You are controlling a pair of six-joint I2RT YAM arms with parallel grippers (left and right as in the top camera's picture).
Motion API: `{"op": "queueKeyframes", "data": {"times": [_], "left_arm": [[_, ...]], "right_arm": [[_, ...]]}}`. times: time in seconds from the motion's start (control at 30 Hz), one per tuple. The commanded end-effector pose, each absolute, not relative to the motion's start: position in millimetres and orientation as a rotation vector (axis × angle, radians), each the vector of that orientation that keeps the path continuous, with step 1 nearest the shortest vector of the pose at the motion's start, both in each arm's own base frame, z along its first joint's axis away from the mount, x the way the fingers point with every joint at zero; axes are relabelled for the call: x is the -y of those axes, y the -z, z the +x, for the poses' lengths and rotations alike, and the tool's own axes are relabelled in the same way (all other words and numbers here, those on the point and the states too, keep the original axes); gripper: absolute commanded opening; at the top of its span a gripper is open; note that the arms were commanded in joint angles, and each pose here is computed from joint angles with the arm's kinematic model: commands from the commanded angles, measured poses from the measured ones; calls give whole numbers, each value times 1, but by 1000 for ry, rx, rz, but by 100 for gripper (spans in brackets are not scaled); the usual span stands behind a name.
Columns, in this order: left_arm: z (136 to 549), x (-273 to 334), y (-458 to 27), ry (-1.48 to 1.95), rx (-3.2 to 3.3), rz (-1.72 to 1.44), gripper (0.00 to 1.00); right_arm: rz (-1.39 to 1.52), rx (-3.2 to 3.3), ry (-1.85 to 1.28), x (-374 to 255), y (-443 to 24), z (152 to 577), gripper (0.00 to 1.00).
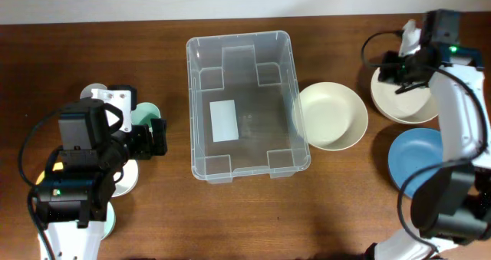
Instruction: Pack container
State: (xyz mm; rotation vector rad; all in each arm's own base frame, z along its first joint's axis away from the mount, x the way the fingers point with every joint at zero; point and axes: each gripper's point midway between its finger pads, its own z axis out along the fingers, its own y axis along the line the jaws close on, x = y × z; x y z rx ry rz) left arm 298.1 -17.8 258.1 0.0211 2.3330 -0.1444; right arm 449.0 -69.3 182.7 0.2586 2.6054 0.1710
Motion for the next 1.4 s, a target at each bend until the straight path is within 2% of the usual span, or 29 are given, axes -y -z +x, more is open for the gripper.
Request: {"op": "queueKeyframes", "data": {"times": [0.0,0.17,0.33,0.43,0.67,0.73,0.77,0.83,0.9,1.03,1.1,1.23,1.33,1.37], "left_arm": [[301,18,-266,147,-2311,11,100],[301,18,-267,147,-2307,12,99],[301,18,-267,147,-2307,12,100],[301,18,-267,147,-2306,12,100],[301,18,-267,147,-2306,12,99],[301,18,-267,147,-2305,12,100],[302,18,-268,147,-2303,12,100],[302,18,-268,147,-2303,12,99],[302,18,-268,148,-2303,12,100],[302,18,-268,148,-2303,12,99],[302,18,-268,147,-2302,12,100],[302,18,-268,147,-2301,12,100],[303,18,-270,147,-2293,12,99],[304,18,-270,147,-2290,13,100]], "right_arm": [[287,-2655,-169,68,-187,431,4],[190,-2889,-202,55,-166,379,4],[228,-3068,-264,44,-159,335,4],[232,-3083,-274,43,-154,332,4],[222,-3005,-217,54,-130,355,5],[246,-2958,-94,73,-130,367,8],[260,-2906,11,89,-132,378,15],[279,-2807,142,113,-139,399,36],[240,-2741,171,119,-145,414,42],[220,-2653,210,121,-153,436,43],[387,-2597,307,130,-155,442,44],[489,-2530,397,123,-167,449,48],[514,-2504,353,104,-178,457,53],[528,-2499,332,99,-182,459,59]]}}
